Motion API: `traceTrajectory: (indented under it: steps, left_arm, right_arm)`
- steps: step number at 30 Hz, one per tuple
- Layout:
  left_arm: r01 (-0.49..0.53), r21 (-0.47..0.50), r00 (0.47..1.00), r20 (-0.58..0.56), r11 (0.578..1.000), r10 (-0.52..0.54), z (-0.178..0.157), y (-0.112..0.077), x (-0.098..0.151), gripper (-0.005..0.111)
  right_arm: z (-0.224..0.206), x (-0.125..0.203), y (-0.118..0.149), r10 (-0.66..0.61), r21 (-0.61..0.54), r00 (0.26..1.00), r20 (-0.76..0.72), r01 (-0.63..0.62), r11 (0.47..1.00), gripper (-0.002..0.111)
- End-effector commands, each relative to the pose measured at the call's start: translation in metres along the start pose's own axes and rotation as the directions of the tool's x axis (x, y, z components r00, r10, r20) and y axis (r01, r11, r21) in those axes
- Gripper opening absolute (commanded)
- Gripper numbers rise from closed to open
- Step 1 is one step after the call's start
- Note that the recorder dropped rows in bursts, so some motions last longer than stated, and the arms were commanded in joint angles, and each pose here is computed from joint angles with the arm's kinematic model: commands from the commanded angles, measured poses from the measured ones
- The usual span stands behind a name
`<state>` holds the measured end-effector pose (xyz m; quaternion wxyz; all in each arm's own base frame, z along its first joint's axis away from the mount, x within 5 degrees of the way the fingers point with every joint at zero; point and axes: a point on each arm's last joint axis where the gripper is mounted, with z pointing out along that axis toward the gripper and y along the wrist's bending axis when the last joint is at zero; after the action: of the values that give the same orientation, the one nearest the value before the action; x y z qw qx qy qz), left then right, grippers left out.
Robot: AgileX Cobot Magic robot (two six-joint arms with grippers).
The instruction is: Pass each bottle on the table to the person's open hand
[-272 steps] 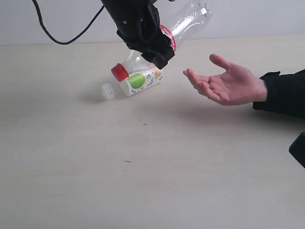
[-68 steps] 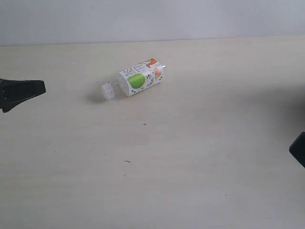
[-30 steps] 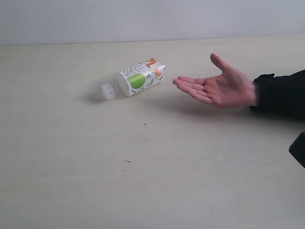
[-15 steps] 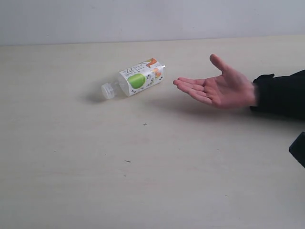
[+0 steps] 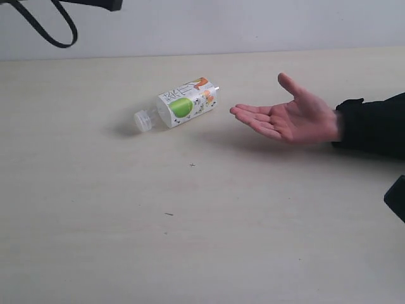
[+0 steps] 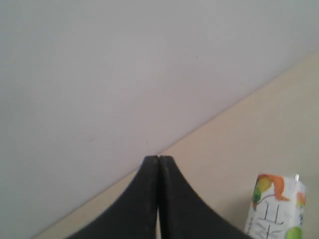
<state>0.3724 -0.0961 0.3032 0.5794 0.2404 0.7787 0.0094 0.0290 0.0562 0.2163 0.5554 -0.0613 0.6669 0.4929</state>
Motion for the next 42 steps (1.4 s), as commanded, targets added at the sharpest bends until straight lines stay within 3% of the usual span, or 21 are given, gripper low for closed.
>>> traceTrajectory:
  steps: [1,7,10,13,20,24,27,30,35,38,42]
  left_arm:
    - [-0.085,-0.073,0.984,-0.163,0.994,0.072,0.014,0.003,0.014,0.000]
    - [-0.190,-0.095,0.917,-0.373,0.977,0.142,0.024,0.010,0.032,0.000]
    - [-0.201,0.003,0.848,-0.501,0.980,0.175,0.027,0.007,0.038,0.000]
    - [-0.136,0.162,0.793,-0.574,0.977,0.205,0.031,-0.003,0.037,0.000]
    - [0.031,0.234,0.846,-0.523,0.972,0.099,0.051,-0.014,0.014,0.000]
    - [0.127,0.344,0.836,-0.542,0.930,0.086,0.069,-0.026,0.014,0.000]
    - [0.159,0.420,0.825,-0.553,0.893,0.113,0.083,-0.033,0.014,0.000]
    - [0.123,0.466,0.809,-0.558,0.876,0.183,0.097,-0.034,0.020,0.000]
    - [0.134,0.455,0.804,-0.569,0.880,0.172,0.109,-0.036,0.023,0.000]
    - [0.128,0.459,0.803,-0.569,0.879,0.179,0.112,-0.038,0.024,0.010]
    - [0.125,0.464,0.795,-0.576,0.877,0.191,0.114,-0.038,0.027,0.039]
  right_arm:
    - [0.000,0.001,-0.001,0.004,0.000,1.000,0.004,-0.004,1.000,0.000]
    - [0.000,0.001,-0.001,0.004,0.000,1.000,0.004,-0.004,1.000,0.000]
    - [0.000,0.001,-0.001,0.004,0.000,1.000,0.004,-0.004,1.000,0.000]
    - [0.000,0.001,-0.001,0.004,0.000,1.000,0.004,-0.004,1.000,0.000]
    - [0.000,0.001,-0.001,0.004,0.000,1.000,0.004,-0.004,1.000,0.000]
    - [0.000,0.001,-0.001,0.004,0.000,1.000,0.004,-0.004,1.000,0.000]
    - [0.000,0.001,-0.001,0.004,0.000,1.000,0.004,-0.004,1.000,0.000]
    - [0.000,0.001,-0.001,0.004,0.000,1.000,0.004,-0.004,1.000,0.000]
    - [0.000,0.001,-0.001,0.004,0.000,1.000,0.004,-0.004,1.000,0.000]
    - [0.000,0.001,-0.001,0.004,0.000,1.000,0.004,-0.004,1.000,0.000]
    - [0.000,0.001,-0.001,0.004,0.000,1.000,0.004,-0.004,1.000,0.000]
